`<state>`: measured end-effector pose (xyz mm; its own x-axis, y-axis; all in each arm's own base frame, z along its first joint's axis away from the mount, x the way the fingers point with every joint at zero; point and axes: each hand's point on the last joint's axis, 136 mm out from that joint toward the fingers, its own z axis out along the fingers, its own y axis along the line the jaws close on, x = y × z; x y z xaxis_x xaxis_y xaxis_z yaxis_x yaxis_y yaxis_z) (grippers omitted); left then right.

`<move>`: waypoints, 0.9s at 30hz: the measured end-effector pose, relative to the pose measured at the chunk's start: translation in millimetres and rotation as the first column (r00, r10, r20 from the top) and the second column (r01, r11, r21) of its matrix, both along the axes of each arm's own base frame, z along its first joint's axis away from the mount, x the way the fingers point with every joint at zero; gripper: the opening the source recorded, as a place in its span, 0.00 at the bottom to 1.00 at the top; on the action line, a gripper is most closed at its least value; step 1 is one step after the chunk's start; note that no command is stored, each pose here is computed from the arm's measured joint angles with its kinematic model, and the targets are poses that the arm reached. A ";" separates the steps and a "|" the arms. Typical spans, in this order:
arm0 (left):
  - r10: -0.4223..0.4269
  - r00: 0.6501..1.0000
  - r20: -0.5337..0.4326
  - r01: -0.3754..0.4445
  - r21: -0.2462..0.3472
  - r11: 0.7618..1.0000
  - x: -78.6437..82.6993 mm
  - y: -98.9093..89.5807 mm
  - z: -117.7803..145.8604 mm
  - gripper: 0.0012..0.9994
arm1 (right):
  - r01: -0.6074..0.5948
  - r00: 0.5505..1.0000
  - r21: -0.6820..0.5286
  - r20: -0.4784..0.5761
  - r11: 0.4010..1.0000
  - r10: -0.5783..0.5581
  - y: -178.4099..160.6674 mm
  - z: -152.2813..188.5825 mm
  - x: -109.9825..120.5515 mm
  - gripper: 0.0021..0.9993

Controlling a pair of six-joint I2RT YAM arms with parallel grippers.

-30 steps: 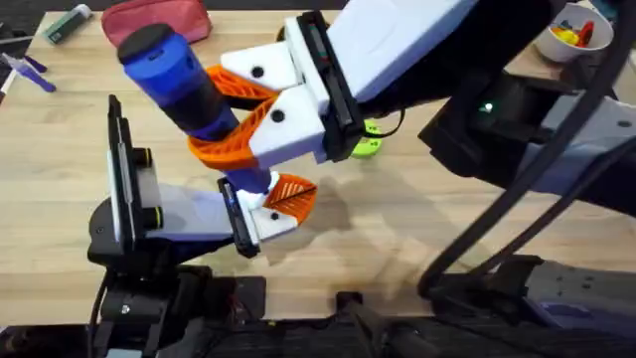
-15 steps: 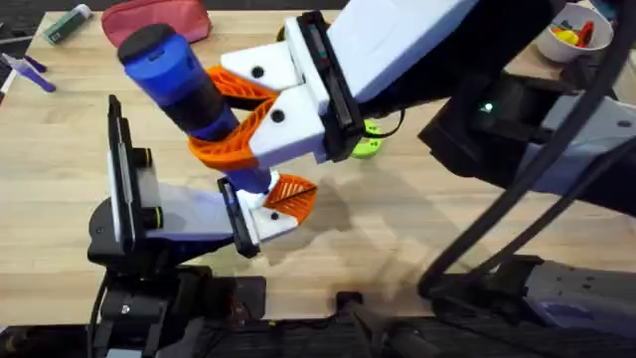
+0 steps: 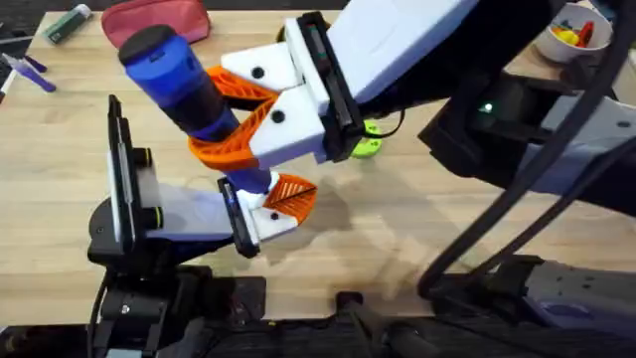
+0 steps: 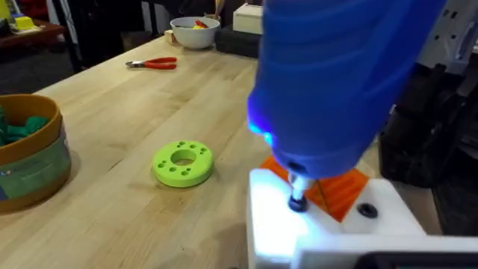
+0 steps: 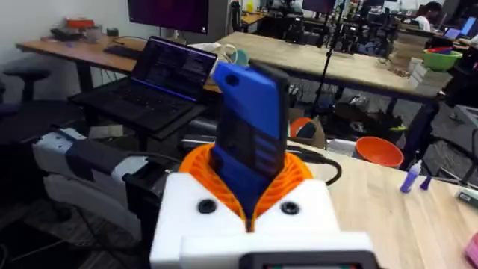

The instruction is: Pick up the gripper from the table and insert it into the empty holder that is missing its gripper. Then pick up a screw, insert it into the mounting hole, and use the screwdriver to tighten it. Finally, clean up the table by picking up the vegetable and placing it into the bucket.

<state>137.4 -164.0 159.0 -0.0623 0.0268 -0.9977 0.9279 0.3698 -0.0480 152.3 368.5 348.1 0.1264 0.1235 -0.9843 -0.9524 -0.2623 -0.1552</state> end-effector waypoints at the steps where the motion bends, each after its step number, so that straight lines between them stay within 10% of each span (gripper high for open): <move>1: 0.000 1.000 0.000 0.000 0.000 1.000 0.0 0.0 0.0 0.02 | 0.000 1.000 0.000 0.000 1.000 0.000 0.0 0.0 0.0 0.03; 27: 0.000 1.000 -0.002 0.000 0.000 1.000 0.0 0.0 -0.1 0.02 | 0.002 1.000 -0.031 -0.011 1.000 -0.003 0.9 -8.6 0.9 0.03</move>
